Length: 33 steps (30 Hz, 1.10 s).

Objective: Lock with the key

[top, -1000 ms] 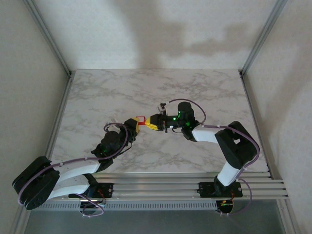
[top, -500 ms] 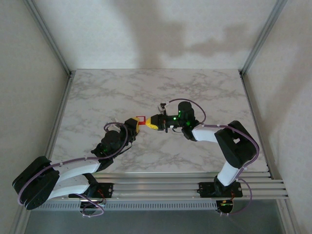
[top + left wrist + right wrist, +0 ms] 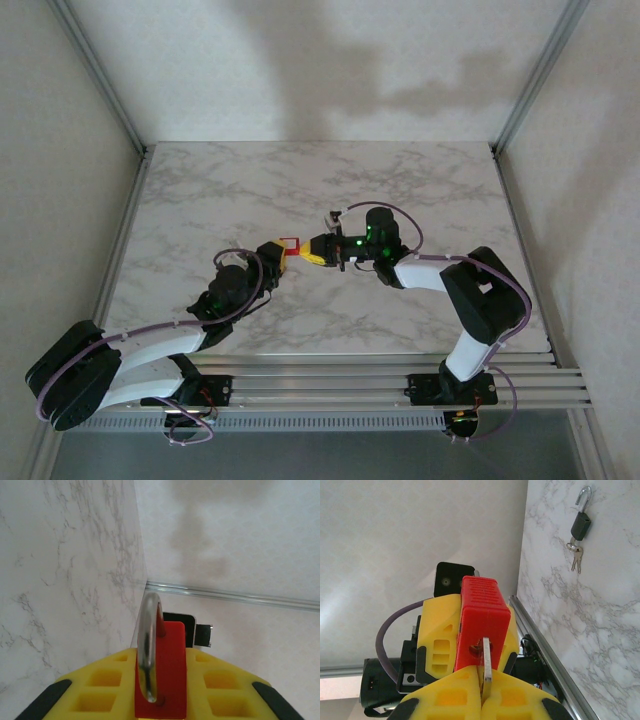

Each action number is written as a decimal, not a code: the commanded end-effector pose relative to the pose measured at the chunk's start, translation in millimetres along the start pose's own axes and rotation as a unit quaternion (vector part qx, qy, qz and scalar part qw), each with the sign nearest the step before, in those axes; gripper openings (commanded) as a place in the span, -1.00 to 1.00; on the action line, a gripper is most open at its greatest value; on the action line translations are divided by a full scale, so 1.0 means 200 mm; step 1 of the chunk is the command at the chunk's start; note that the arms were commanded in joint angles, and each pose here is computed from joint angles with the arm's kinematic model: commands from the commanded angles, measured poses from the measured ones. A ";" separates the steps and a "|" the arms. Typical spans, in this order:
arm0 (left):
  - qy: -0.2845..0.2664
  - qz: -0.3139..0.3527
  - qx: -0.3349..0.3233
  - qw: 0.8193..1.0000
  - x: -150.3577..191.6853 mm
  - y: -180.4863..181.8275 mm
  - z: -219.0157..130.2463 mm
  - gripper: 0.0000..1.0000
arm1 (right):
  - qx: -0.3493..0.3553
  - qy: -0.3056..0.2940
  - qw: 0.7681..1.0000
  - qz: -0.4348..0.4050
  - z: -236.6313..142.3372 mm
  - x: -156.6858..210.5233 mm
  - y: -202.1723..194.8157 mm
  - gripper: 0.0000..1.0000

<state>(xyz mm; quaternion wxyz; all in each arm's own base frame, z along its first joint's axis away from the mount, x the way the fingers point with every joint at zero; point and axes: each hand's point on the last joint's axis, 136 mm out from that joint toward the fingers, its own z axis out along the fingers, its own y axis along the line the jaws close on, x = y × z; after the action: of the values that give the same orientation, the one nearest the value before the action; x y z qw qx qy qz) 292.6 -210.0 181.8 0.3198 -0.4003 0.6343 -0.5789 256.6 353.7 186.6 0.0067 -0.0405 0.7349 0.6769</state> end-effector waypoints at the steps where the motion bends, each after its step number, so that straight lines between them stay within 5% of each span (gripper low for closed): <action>1: 0.020 0.009 0.022 1.000 0.04 -0.09 0.01 -1.00 | -0.008 -0.025 1.000 -0.014 -0.04 -0.05 0.00 -1.00; 33: -0.032 0.020 0.024 0.999 -0.07 -0.10 -0.07 -1.00 | -0.015 -0.063 0.998 0.013 -0.14 -0.06 -0.02 -1.00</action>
<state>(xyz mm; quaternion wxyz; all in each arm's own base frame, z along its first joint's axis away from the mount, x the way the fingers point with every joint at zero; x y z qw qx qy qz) 283.4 -212.9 186.7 0.3141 -0.3799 0.6501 -0.5783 246.6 344.2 187.2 -0.0018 -0.0281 0.7190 0.6944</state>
